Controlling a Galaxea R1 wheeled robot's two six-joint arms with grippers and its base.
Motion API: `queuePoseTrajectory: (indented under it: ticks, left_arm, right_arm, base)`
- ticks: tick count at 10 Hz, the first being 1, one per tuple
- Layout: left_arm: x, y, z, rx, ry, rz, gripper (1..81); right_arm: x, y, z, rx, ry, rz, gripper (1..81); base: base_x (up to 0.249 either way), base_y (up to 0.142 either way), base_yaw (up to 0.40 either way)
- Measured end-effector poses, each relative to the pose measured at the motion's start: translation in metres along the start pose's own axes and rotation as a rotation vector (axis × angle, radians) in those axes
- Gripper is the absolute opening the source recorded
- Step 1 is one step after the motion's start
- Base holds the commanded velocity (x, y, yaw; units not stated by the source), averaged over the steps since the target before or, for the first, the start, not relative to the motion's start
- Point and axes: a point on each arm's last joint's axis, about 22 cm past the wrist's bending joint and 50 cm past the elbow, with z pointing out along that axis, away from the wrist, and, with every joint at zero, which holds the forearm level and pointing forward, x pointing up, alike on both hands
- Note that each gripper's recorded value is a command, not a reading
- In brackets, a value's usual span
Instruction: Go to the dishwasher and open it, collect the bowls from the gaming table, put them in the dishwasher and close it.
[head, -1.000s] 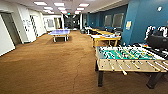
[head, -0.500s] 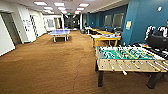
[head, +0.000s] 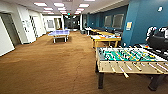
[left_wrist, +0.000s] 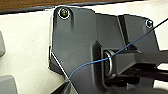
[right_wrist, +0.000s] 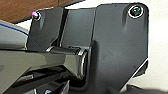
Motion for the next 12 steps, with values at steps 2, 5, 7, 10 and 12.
queuePoseTrajectory:
  ticks: [2, 5, 7, 10, 12]
  left_arm:
    - [0.002, 0.000, 0.000, 0.000, 0.004, 0.001, 81.1]
    - [-0.001, 0.000, 0.000, 0.000, 0.001, 0.000, 81.1]
    - [-0.002, 0.000, 0.000, 0.000, 0.000, 0.000, 81.1]
    - [-0.003, 0.002, 0.000, -0.002, 0.001, -0.001, 81.1]
    - [-0.012, 0.016, 0.003, -0.021, -0.012, -0.006, 81.1]
  right_arm:
    - [0.003, -0.001, 0.000, 0.002, 0.005, -0.001, 81.1]
    - [0.000, -0.001, 0.000, 0.002, 0.002, 0.000, 81.1]
    - [0.000, -0.001, 0.000, 0.002, 0.002, -0.001, 81.1]
    - [0.003, -0.008, 0.002, 0.014, 0.012, -0.003, 81.1]
    - [-0.011, 0.014, -0.004, -0.020, -0.013, -0.010, 81.1]
  base:
    - [0.181, 0.000, 0.000]
    - [0.191, 0.000, 0.000]
    - [0.191, 0.000, 0.000]
    - [0.191, 0.021, 0.000]
    - [0.191, 0.077, 0.000]
